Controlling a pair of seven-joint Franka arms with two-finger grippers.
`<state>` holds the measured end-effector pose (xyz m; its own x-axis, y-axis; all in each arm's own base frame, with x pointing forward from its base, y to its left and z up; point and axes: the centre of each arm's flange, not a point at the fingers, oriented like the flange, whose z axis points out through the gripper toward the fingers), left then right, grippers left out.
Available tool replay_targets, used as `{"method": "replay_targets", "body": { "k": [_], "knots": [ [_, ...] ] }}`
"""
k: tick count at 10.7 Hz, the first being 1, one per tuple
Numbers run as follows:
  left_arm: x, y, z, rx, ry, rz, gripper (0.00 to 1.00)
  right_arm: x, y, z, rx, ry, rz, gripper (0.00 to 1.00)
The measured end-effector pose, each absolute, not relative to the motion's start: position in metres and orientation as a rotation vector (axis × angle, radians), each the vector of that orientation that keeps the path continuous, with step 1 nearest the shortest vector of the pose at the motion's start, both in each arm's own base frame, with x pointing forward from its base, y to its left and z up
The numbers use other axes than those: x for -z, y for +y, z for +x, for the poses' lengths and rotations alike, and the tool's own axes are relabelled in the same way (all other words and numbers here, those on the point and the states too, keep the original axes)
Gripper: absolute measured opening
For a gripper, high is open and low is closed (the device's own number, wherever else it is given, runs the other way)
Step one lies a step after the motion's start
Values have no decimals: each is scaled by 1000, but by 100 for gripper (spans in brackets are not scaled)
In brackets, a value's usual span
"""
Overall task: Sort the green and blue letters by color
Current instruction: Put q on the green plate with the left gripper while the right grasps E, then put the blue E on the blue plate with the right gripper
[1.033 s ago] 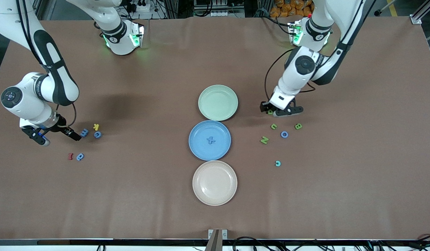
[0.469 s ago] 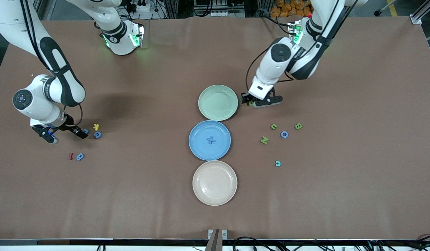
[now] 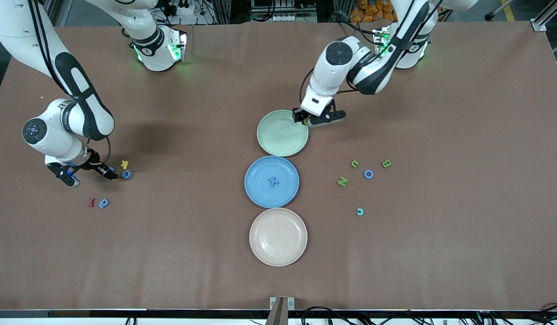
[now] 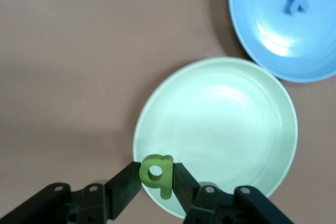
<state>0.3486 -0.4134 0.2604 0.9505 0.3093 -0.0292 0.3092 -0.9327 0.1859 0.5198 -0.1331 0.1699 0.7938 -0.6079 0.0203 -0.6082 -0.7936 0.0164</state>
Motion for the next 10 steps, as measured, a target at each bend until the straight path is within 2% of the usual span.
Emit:
{"method": "replay_targets", "body": {
  "k": [1,4,6,10],
  "knots": [
    [-257,-425,340,18,477,2915,34,-169,-133,520,-23,-1001,2955,72],
    [-242,-454,340,81,585,2898,34,-175,-124,526,-48,-979,2971,29],
    [-238,-463,352,97,639,2909,37,-176,-116,530,-55,-950,2987,27],
    [-231,-427,398,35,701,2975,90,-220,-89,574,-5,-731,3072,27]
  ]
}}
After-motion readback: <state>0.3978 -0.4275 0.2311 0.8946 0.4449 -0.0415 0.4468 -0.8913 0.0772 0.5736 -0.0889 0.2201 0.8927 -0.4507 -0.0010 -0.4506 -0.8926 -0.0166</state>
